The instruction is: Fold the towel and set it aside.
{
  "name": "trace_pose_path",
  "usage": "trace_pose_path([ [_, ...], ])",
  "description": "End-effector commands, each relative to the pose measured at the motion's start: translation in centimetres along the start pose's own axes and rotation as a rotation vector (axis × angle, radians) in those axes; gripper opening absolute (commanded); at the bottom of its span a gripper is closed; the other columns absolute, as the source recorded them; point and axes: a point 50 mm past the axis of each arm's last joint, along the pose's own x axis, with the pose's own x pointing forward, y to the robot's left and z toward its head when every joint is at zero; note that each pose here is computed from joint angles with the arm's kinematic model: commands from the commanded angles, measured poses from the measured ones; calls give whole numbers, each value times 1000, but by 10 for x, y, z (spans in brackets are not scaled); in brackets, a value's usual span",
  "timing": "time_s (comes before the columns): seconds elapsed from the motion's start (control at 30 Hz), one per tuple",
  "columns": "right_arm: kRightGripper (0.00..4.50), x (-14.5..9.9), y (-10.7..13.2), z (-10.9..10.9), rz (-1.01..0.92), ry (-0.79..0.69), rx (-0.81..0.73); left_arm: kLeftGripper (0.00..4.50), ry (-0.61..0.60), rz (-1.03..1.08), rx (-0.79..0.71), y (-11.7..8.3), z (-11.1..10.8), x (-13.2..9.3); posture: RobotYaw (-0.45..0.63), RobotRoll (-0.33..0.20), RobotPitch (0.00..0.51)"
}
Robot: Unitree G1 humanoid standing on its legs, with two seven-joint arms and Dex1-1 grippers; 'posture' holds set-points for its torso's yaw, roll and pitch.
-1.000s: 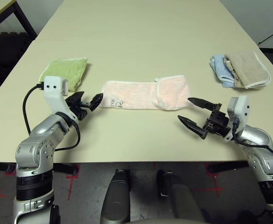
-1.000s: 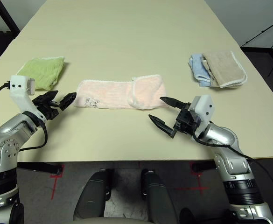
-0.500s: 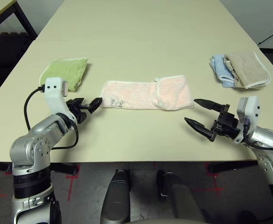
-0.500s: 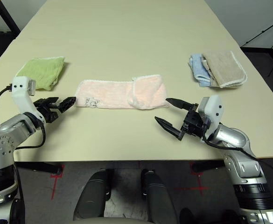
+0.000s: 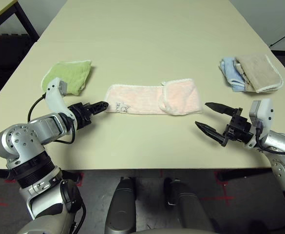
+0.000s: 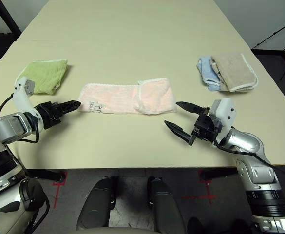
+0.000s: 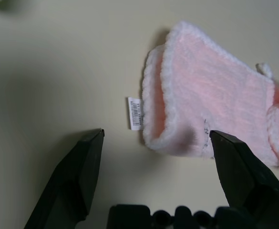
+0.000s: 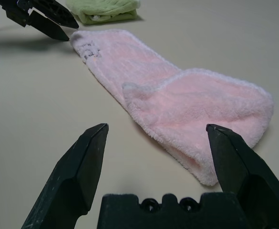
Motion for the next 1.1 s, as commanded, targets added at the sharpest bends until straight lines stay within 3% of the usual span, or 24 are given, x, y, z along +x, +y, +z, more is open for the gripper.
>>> trace_pose_path([
  [0.03, 4472, -6, -4, 1, -19, 15, -18, 4500, 37, -32, -24, -7, -7, 8, 233, 0, 173],
  [0.37, 4472, -4, -3, 2, -30, 21, -26, 4500, 69, -70, -35, -21, -16, 16, 222, 0, 180],
  [0.77, 4472, -8, -1, 3, -53, 26, -29, 4500, 57, 95, -58, -11, -9, 24, 196, 0, 183],
  [0.9, 4500, -7, -1, 3, -56, 25, -29, 3533, 27, 165, -40, -6, -6, 26, 194, 0, 183],
  [1.1, 4500, -6, -3, 3, -63, 20, -27, 1109, 13, 130, 14, -17, -2, 27, 196, 0, 181],
])
